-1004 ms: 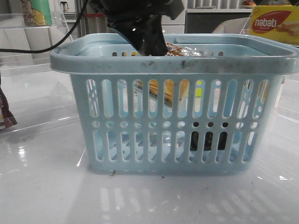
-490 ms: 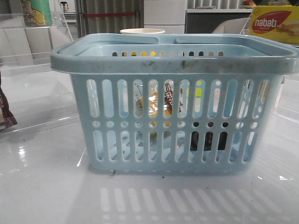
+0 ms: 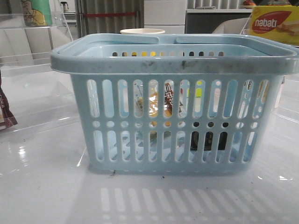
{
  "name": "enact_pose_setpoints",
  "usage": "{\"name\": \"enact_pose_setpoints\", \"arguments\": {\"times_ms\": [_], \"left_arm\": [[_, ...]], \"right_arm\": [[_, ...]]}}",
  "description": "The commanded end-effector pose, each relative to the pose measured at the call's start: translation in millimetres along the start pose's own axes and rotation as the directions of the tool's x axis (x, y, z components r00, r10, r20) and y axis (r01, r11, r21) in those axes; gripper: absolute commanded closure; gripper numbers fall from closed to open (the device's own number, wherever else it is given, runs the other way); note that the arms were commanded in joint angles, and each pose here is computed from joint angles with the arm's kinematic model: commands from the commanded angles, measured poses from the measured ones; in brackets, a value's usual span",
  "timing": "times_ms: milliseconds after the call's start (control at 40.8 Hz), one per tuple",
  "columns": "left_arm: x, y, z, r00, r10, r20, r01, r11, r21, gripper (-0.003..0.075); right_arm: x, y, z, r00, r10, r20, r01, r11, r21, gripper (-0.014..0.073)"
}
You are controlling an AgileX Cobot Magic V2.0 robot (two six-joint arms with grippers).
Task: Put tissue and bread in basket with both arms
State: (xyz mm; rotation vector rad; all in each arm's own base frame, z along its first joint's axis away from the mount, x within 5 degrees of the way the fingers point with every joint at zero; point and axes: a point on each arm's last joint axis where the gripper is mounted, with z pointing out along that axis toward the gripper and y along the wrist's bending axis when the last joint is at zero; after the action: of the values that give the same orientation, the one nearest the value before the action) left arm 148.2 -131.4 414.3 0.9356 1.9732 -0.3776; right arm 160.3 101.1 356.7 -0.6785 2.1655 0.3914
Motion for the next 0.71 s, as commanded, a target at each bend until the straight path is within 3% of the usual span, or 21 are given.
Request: {"name": "enact_pose_setpoints", "arguments": {"times_ms": [0,269,686], "left_arm": [[7.7,-2.2,-19.1,0.996,0.0,0.094,0.002,1.0,-0.015,0.0232],[62.6,-10.6,-17.7,0.999,-0.006,0.034,0.007,1.0,-0.007,0.0232],[70.6,-11.0,-11.3,0.999,-0.007,0.05,0.008,1.0,-0.015,0.0232]], "right_arm": [[-12.9,0.3,-10.6,0.994,-0.009,0.11,0.008,1.0,0.009,0.0025],[-12.1,-0.5,-9.4,0.995,-0.019,0.098,0.017,1.0,0.017,0.0025],[13.2,-0.3,-28.8,0.997,-0.054,0.061,0.051,0.997,0.054,0.0025]]}}
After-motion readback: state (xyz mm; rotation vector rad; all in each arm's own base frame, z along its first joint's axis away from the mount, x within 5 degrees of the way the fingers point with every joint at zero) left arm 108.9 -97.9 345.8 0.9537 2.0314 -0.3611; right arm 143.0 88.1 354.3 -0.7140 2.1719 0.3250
